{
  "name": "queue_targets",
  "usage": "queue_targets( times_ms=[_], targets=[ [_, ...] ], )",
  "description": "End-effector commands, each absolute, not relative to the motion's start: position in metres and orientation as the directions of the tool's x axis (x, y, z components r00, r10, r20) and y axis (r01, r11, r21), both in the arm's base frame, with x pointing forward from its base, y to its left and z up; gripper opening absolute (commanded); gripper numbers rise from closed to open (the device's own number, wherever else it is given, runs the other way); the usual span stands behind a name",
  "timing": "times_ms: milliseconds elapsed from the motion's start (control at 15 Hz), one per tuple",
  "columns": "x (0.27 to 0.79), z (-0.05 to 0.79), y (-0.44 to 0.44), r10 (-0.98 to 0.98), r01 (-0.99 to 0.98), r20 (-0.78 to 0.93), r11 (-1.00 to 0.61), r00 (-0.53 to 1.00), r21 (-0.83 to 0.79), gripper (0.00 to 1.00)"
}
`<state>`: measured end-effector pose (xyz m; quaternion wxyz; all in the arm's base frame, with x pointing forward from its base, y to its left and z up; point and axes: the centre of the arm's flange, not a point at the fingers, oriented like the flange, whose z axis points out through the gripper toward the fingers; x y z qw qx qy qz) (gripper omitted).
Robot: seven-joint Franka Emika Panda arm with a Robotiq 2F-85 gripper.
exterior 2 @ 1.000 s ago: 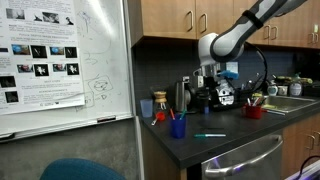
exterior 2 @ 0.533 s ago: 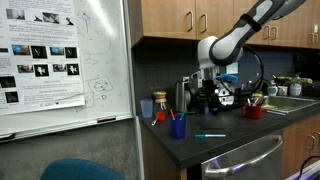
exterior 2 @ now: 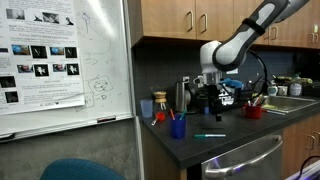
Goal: Place the sharpie into the cup
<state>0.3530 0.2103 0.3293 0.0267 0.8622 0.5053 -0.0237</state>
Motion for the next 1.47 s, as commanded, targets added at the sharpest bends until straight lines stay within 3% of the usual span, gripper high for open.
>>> queue_targets(
  times_ms=[0, 1400],
  targets=[
    [0.347, 0.313, 0.209, 0.884, 0.885, -0.051, -0.464, 0.465, 0.030, 1.00],
    [0.321, 0.269, 0.252, 0.928, 0.931, -0.069, -0.365, 0.366, 0.031, 1.00]
  ],
)
